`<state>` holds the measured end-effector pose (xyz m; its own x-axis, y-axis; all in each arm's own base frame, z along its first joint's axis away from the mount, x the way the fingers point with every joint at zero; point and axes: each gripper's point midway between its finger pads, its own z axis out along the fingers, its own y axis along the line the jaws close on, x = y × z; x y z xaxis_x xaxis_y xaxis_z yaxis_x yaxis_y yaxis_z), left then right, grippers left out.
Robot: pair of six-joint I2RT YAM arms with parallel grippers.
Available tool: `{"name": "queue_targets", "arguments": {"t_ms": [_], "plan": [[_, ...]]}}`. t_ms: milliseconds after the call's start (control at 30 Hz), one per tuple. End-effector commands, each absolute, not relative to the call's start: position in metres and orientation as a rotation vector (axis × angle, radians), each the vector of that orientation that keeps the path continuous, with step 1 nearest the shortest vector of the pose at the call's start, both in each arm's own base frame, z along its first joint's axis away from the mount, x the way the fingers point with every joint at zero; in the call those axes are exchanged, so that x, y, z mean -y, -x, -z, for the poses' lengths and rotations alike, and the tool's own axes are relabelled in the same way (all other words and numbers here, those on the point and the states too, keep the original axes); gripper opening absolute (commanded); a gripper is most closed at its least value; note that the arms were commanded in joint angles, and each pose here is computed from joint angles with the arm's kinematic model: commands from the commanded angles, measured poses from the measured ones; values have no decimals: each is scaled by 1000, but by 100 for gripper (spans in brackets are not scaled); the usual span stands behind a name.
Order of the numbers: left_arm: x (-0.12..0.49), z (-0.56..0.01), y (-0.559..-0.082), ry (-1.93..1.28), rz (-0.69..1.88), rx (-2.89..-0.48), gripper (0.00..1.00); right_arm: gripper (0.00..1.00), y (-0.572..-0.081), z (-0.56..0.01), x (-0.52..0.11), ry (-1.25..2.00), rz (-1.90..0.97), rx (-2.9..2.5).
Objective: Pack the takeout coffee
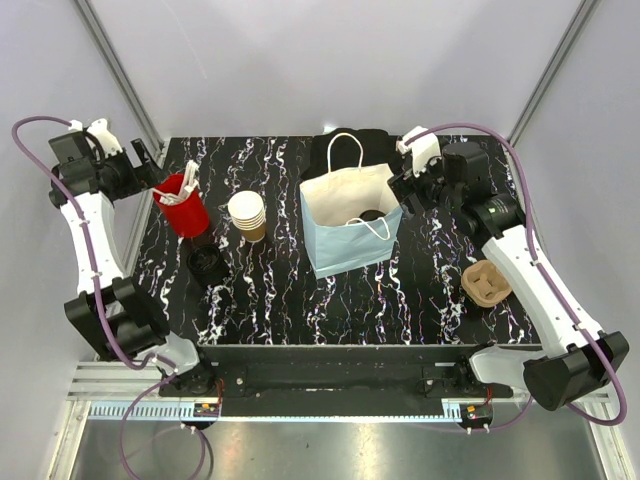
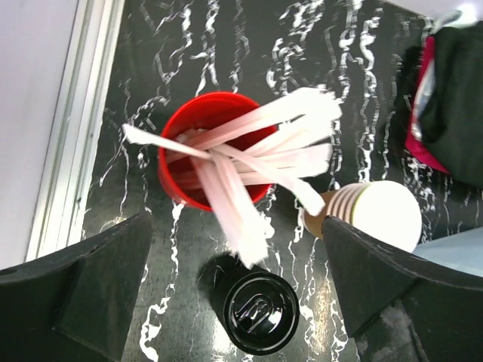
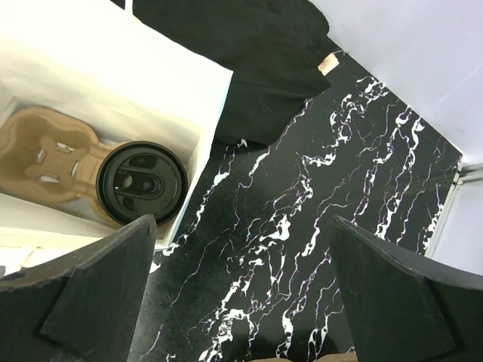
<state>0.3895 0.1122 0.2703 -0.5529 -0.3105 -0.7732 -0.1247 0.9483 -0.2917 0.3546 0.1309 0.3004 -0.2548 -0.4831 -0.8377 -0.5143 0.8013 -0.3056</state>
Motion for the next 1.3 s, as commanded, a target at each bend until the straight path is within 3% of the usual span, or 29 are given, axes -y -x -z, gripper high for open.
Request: {"name": "queue_targets", "arguments": {"t_ms": [0, 767, 1267], "plan": [[-120, -269, -393, 388, 236, -2148, 95, 100, -355, -313, -136, 733, -72, -1845], [-129, -226, -413, 491, 79, -2224, 71, 100, -348, -309, -141, 754, -122, -1840], [-132, -225, -417, 525, 31, -2208, 70, 100, -349, -303, -144, 768, -135, -1850]]}}
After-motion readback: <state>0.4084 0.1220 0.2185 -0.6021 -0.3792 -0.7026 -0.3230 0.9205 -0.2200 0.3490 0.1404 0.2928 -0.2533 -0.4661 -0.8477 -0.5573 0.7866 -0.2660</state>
